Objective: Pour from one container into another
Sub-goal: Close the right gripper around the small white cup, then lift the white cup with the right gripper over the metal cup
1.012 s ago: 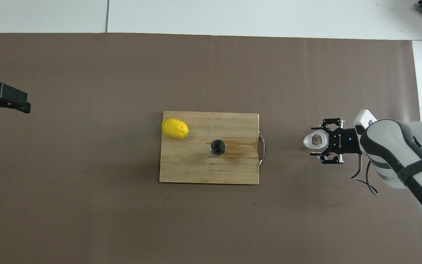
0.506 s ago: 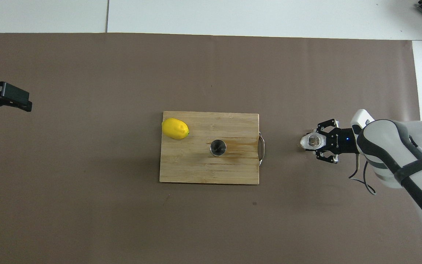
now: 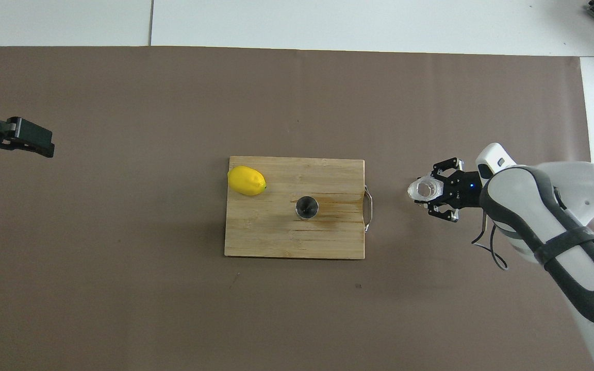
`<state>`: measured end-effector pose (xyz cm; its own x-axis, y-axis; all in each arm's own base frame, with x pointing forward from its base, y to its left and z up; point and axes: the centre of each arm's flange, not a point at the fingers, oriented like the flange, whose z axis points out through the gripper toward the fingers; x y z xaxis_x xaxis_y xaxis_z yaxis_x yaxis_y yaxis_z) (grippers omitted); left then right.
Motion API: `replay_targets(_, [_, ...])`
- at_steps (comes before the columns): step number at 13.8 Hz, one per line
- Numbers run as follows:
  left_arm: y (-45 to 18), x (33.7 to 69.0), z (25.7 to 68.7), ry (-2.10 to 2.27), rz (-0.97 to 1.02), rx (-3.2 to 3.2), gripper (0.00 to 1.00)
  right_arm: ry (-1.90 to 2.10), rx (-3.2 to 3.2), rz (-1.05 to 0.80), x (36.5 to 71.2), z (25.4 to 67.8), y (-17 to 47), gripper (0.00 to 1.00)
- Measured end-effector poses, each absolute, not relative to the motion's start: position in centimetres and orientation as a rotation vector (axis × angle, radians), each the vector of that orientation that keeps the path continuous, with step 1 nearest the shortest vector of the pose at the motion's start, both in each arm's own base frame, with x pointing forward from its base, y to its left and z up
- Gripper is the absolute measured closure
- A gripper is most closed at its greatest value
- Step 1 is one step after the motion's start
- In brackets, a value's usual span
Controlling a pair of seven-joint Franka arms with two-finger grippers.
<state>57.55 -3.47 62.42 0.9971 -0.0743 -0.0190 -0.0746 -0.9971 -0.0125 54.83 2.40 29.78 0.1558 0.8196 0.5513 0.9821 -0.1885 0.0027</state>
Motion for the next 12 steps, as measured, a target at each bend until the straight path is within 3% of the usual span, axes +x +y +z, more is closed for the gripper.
replay_targets(12, [-2.9,53.6,65.2,0.145,0.017,-3.121,0.0,-1.698,-2.296,-0.475,55.6,38.1,16.0,0.48])
